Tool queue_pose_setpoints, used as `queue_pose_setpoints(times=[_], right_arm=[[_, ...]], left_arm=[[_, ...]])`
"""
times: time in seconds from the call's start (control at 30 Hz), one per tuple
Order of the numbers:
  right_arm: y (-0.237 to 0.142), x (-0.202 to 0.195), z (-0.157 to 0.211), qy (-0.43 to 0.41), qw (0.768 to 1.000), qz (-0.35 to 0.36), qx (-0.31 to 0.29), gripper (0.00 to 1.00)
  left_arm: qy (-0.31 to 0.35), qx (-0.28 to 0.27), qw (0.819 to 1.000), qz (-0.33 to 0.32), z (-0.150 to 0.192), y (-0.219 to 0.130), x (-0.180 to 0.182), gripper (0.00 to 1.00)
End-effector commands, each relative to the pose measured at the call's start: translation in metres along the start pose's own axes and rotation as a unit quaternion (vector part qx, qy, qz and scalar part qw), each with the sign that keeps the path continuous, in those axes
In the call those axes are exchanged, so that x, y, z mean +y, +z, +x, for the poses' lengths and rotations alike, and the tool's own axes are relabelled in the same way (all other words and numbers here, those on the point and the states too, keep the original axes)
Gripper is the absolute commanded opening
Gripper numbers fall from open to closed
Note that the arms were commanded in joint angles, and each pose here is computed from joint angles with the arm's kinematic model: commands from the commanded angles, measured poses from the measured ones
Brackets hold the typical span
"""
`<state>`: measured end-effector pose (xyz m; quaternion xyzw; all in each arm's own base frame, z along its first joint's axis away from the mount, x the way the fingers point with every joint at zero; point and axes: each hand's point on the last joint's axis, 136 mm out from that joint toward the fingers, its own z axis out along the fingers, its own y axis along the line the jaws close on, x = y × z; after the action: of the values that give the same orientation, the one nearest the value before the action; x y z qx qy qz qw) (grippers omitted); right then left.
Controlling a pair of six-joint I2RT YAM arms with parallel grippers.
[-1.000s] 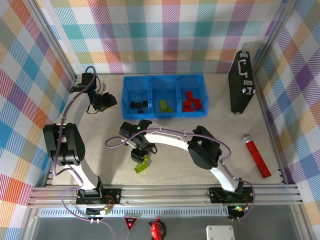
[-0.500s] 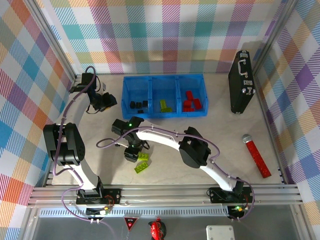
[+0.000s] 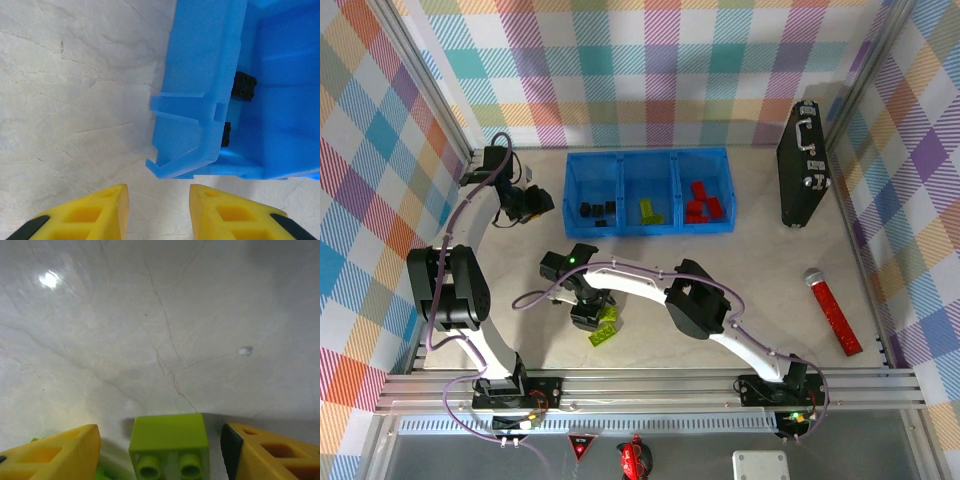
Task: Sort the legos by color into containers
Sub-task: Pick up the lego from the bottom-center of the table.
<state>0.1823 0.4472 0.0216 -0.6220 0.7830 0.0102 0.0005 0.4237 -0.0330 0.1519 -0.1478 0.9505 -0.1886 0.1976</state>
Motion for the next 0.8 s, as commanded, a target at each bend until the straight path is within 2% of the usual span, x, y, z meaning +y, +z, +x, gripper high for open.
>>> queue_pose_setpoints(times=[0.0, 0.37, 0.77], right_arm=[[0.002, 0.003, 0.010, -0.011, 0.999, 0.012, 0.027, 0.63], [-0.008, -0.001, 0.021, -0.010, 0.998, 0.039, 0.048, 0.56], [-0.027, -0.010, 0.027, -0.004, 0.997, 0.067, 0.050, 0.41]], left_arm=[[0.001, 0.012, 1.000, -0.003, 0.003, 0.002, 0.006, 0.37], [0.000, 0.014, 1.000, -0.005, 0.003, 0.004, 0.007, 0.37], [0.000, 0.015, 1.000, -0.003, 0.003, 0.004, 0.007, 0.37]])
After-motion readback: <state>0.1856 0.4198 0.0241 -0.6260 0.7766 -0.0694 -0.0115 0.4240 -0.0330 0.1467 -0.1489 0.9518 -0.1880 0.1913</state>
